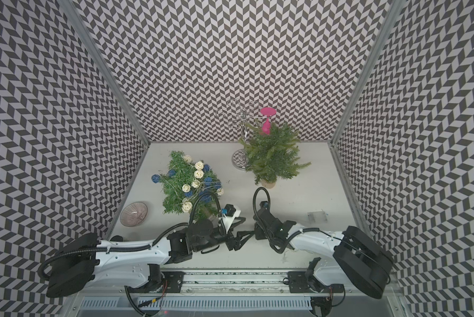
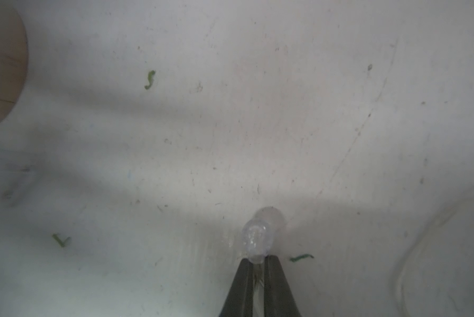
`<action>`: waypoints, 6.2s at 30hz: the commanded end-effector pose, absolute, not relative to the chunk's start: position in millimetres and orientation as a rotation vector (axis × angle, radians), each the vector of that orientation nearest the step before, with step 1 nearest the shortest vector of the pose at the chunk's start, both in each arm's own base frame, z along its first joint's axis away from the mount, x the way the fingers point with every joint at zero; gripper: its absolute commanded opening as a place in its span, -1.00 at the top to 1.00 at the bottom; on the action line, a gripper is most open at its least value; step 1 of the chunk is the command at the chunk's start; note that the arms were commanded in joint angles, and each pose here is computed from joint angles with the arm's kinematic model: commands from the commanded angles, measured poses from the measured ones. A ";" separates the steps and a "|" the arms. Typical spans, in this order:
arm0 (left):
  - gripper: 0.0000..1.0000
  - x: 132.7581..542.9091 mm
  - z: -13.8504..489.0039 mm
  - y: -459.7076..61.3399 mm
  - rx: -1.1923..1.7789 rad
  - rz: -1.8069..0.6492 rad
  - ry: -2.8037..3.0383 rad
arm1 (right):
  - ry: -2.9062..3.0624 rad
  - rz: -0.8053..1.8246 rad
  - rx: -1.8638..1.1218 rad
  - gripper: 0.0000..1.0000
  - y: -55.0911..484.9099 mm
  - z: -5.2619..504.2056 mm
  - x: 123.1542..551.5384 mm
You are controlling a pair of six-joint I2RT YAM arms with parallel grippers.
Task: Wrap string light around the christmas tree
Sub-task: Pick up the light string from the center of the board.
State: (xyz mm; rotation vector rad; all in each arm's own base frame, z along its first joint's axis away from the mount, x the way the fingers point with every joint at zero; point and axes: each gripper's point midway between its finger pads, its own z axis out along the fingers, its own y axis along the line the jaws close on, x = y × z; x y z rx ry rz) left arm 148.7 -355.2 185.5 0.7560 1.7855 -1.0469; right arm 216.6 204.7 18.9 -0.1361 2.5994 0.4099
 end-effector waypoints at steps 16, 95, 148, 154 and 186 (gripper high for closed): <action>-0.46 119.1 182.8 -367.7 0.893 -1.150 1.701 | 2.445 0.462 -0.094 -0.13 204.6 87.4 244.1; -0.22 116.8 147.4 -362.4 0.945 -1.150 1.694 | 2.749 0.182 0.090 1.00 142.5 32.0 206.8; 1.00 156.9 180.0 -426.6 0.942 -1.057 1.612 | 1.976 0.794 -0.017 0.93 167.4 208.3 222.6; -0.44 158.1 163.2 -437.6 0.932 -1.100 1.632 | 1.914 0.862 -0.038 0.93 170.9 223.1 217.0; 1.00 183.8 216.3 -362.7 0.781 -1.064 1.582 | 2.001 0.837 -0.095 0.14 183.2 189.1 221.7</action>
